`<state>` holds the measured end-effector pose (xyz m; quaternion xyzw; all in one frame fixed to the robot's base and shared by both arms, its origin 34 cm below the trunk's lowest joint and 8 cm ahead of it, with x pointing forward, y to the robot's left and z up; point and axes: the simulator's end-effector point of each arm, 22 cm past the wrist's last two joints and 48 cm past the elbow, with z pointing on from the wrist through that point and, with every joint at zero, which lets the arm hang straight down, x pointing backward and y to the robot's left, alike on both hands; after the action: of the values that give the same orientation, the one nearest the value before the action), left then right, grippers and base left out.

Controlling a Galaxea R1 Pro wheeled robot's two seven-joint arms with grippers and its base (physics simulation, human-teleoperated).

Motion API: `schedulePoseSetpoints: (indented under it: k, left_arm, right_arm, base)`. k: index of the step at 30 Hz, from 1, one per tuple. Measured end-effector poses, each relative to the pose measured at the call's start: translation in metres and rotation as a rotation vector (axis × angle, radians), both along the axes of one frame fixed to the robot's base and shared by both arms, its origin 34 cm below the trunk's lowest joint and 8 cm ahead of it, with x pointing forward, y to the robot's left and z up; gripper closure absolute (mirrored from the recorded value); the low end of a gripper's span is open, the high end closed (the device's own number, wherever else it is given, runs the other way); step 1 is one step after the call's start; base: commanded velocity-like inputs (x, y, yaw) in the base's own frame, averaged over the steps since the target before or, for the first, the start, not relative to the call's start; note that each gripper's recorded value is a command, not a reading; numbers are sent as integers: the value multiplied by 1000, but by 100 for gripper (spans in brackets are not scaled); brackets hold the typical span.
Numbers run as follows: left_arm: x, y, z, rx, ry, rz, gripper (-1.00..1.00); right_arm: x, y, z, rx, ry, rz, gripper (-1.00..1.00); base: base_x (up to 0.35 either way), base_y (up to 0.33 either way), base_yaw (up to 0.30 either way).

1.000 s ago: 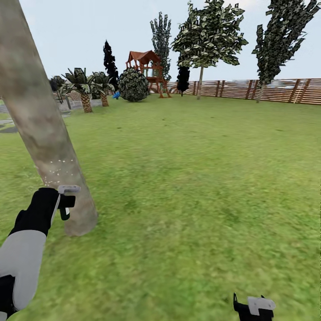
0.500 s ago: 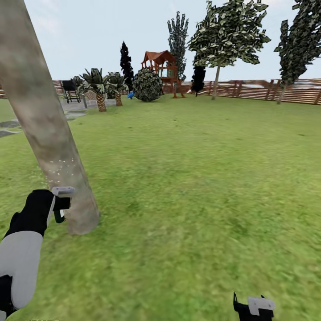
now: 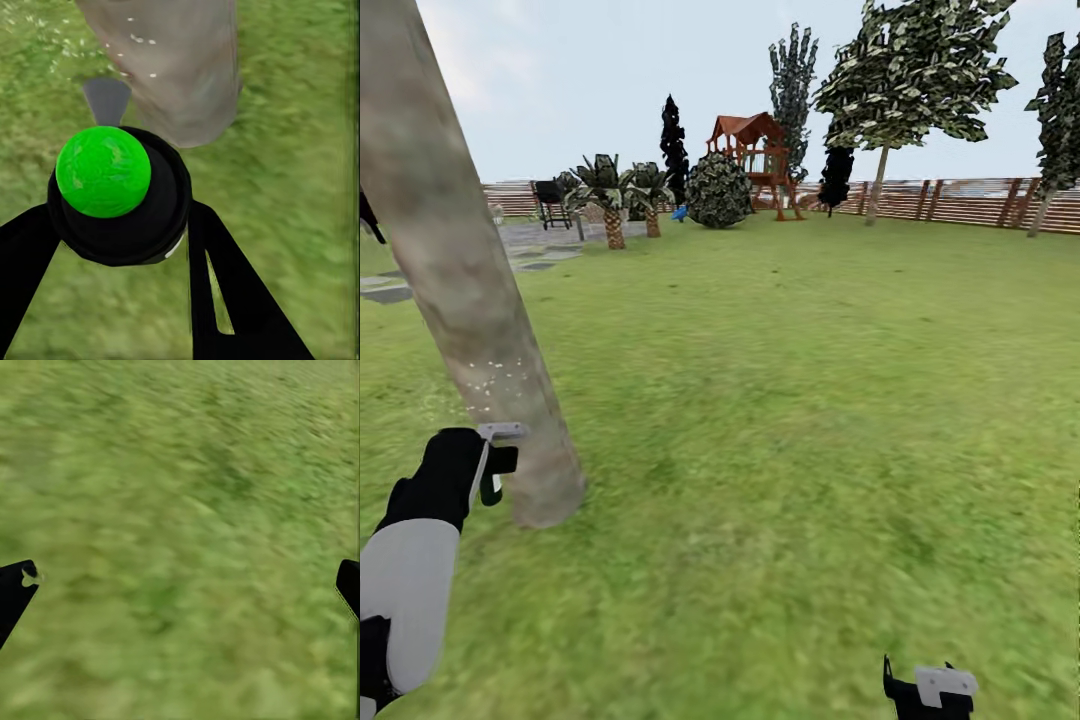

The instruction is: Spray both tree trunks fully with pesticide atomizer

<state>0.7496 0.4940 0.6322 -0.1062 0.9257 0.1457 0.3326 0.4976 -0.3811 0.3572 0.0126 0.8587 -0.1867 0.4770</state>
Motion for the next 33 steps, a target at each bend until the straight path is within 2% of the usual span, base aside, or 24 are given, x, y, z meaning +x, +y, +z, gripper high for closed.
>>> schedulePoseSetpoints:
  k: [3,7,8,13,19,33]
  left_arm:
    - [-1,1,-1,4,3,3,100]
    - [-12,11,-14,25,37,29,100]
    - [-20,11,-26,27,60,29,100]
    - [-27,10,-38,28,80,26,100]
    - [-30,-1,-53,12,110,12,100]
    - [-31,1,-53,23,114,17,100]
  right_arm:
    - [0,0,0,0,0,0,-100]
    - [0,0,0,0,0,0,-100]
    - [0,0,0,0,1,0,-100]
    - [0,0,0,1,1,1,-100]
    - [0,0,0,1,0,0,-100]
    - [0,0,0,0,0,0,-100]
  base:
    - [85,-262,150]
    - [22,-268,266]
    - [85,-268,276]
    - [186,-224,276]
    - [239,-185,258]
    - [40,-262,13]
